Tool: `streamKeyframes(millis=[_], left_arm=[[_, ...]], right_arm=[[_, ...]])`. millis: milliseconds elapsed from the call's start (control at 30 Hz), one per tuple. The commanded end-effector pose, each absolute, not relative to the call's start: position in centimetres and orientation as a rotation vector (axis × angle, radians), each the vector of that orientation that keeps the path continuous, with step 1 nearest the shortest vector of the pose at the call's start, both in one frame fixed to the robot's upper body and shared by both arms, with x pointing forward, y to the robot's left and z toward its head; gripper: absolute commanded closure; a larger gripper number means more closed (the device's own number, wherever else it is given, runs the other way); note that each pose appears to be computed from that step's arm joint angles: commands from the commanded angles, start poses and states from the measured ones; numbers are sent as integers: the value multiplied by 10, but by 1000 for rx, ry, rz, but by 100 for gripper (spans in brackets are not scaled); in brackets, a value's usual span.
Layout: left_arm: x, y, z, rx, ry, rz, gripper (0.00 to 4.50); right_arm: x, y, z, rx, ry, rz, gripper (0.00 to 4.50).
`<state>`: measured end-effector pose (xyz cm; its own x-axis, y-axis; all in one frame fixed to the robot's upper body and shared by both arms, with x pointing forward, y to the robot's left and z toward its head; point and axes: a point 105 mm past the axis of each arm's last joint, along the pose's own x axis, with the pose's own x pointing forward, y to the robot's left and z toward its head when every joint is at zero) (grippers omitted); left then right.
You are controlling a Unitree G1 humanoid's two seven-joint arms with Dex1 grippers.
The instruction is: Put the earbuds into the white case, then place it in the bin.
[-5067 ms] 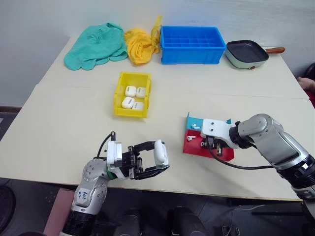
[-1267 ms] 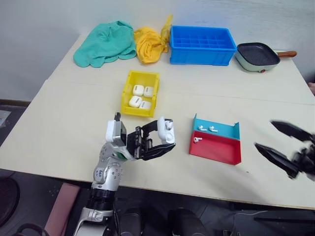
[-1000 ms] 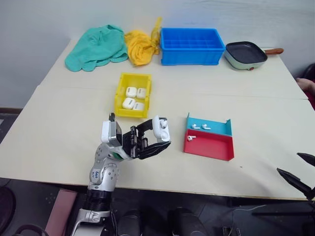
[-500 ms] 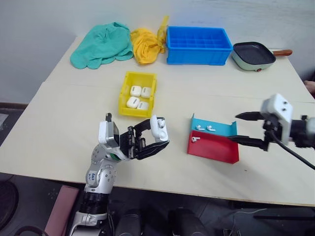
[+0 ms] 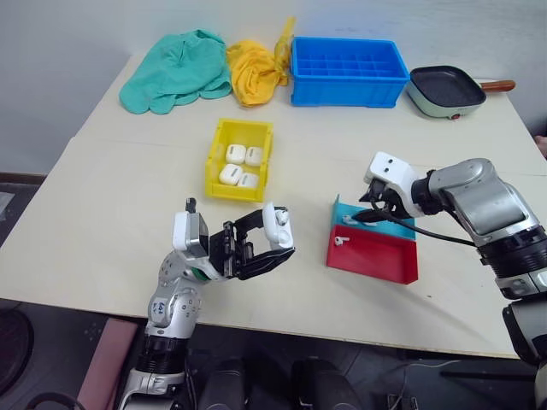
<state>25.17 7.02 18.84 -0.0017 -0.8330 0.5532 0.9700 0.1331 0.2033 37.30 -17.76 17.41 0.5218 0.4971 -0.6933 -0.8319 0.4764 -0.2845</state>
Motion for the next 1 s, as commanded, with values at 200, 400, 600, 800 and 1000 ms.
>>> streamKeyframes(millis=[200,400,600,800,1000], left_arm=[[243,67,199,-241,-683,-1445,168],[241,62,199,-237,-680,-1446,168],[241,62,199,-232,-674,-1446,168],[243,66,200,-227,-672,-1438,168],[245,70,200,-224,-669,-1429,168]], right_arm=[[369,-183,171,-727,645,858,199],[373,-184,164,-734,669,853,199],[378,-187,157,-743,702,855,199],[381,-185,152,-746,725,867,199],[380,-184,148,-749,745,882,199]])
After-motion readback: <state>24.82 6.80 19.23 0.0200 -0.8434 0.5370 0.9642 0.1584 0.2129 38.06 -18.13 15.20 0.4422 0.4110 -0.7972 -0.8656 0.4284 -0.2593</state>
